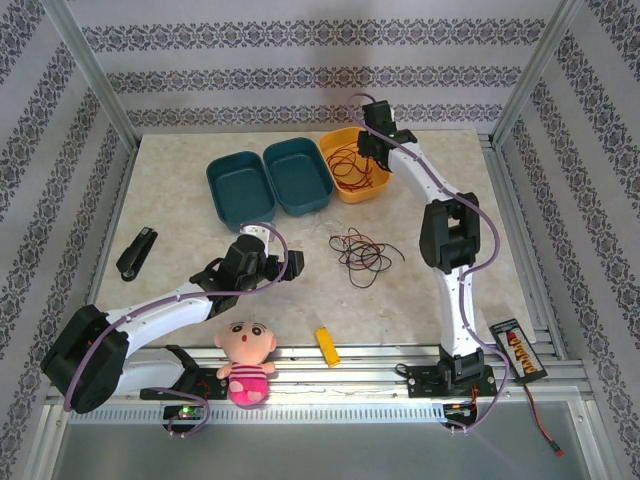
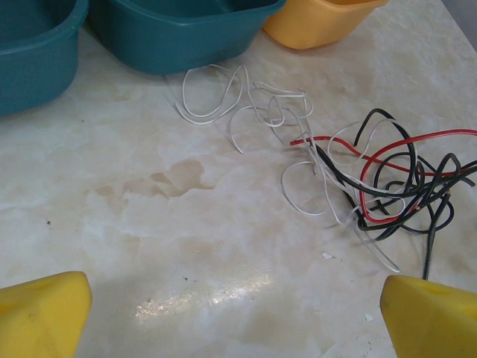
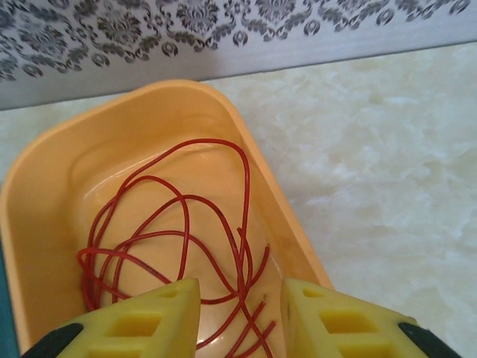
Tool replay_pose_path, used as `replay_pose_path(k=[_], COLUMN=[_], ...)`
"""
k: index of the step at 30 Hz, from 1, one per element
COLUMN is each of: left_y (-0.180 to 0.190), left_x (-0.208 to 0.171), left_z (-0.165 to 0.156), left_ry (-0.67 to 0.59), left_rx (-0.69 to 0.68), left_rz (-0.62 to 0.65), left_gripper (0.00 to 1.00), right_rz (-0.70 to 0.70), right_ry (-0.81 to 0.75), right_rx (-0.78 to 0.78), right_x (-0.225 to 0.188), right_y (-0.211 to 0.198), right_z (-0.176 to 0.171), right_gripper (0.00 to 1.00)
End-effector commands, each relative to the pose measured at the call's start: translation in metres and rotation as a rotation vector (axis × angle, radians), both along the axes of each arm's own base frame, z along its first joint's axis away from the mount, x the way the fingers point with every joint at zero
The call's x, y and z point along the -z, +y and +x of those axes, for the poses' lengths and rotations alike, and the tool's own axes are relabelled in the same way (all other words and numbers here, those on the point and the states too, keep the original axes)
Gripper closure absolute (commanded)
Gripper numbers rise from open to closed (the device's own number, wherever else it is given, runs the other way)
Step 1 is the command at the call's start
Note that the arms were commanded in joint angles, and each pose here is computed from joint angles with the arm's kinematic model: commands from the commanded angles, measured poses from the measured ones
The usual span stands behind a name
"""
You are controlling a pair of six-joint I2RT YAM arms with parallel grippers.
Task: Untangle the cables
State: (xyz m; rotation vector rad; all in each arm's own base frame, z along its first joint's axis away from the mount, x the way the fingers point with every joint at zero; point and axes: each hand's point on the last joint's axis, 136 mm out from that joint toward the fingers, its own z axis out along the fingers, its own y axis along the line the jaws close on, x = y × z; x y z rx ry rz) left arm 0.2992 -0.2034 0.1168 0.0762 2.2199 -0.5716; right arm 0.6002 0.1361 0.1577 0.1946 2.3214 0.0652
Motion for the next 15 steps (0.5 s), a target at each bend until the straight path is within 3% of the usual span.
replay_pose_path(k=[1,6,15], left_y=[-0.009,-0.009,-0.024], left_x=[-0.018,-0.018,-0.022], left_z=[0.005,0.004,0.005], left_ry=[-0.045,-0.044,-0.049], left_rx=[0.020,0.017,0.089], left_rz=[-0.031,-0.037,-0.064], left_gripper=[0.01,0.01,0.01], right_rz=[-0.004,0.020,0.152], right_ry=[-0.044,-0.032,0.031], right_rx=[0.011,0.006,-0.044], right_x=[-0.026,-0.036,-0.034], right_y=[-0.001,0.002,0.001], right_z=[-0.012,-0.047,-0.160], right_gripper=[0.67,0.67,0.67])
